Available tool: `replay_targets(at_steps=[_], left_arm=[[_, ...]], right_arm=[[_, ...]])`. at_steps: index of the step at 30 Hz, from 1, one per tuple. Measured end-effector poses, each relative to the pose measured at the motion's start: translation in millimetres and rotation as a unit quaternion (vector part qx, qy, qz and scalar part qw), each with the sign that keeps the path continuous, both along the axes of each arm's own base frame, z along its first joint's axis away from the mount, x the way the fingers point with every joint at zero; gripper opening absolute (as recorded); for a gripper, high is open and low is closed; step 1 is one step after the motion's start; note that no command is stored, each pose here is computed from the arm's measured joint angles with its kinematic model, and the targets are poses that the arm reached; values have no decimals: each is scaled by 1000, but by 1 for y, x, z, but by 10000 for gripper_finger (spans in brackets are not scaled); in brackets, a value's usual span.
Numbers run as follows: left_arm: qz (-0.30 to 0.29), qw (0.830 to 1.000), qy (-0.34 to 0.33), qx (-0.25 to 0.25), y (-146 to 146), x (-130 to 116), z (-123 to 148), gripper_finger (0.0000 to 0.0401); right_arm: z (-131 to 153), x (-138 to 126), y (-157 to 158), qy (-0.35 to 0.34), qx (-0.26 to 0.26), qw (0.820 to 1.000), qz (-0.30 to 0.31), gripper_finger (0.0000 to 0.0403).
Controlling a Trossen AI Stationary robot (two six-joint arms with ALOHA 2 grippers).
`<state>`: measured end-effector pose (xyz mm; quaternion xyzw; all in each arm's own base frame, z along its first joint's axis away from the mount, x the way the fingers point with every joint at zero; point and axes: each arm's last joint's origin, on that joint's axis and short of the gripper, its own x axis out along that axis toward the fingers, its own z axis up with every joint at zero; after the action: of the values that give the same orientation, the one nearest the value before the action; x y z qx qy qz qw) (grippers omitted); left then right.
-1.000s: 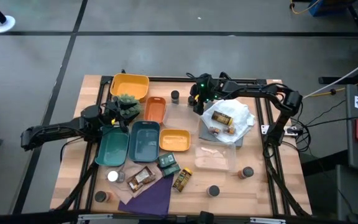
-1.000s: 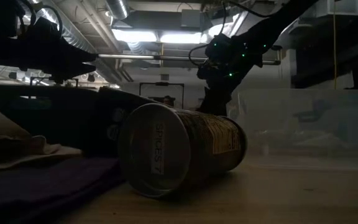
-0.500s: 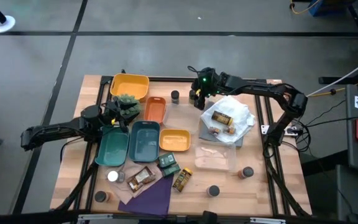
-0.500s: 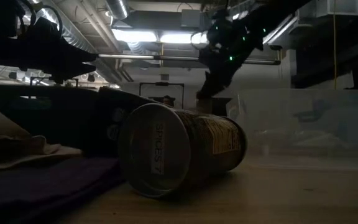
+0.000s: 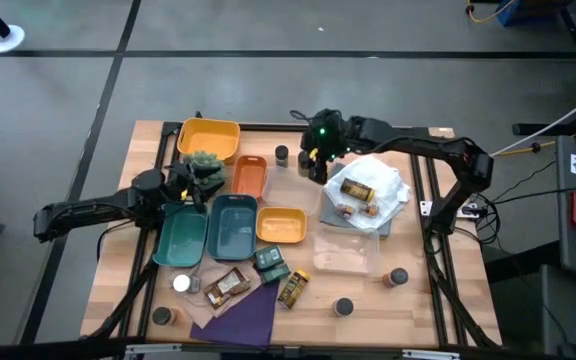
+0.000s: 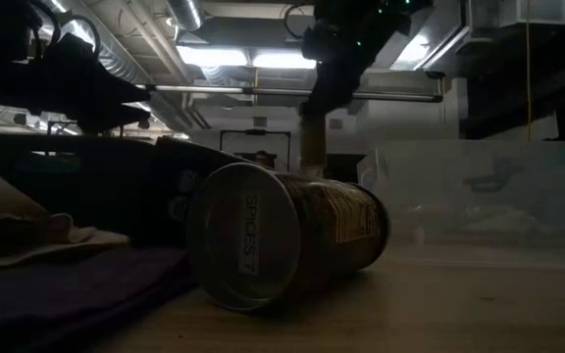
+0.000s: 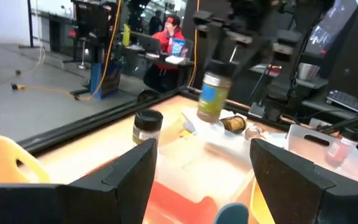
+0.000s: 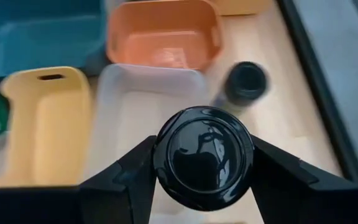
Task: Sort spices by type
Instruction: Put the top right black seasoning bottle into the top transparent bin
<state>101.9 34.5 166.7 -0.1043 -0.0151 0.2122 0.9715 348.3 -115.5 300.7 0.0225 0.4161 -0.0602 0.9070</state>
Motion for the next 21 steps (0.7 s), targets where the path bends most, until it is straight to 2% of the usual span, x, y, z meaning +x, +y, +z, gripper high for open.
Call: replay_targets(at_steps=[6, 13, 17, 21], left_arm=[[0, 999, -10, -30, 0, 0, -1, 251], [0, 999, -10, -36, 0, 0, -1, 251], [0, 999, 0, -41, 0, 0, -3, 251], [0, 999, 8, -44, 0, 0, -5, 251]], right_arm=[[-1, 6, 26, 10, 28, 1000, 3, 220], [-4, 10, 38, 22, 8, 999, -47, 212], [-25, 14, 36, 20, 28, 997, -74, 216], [-49, 12, 35, 17, 25, 996, -90, 218]])
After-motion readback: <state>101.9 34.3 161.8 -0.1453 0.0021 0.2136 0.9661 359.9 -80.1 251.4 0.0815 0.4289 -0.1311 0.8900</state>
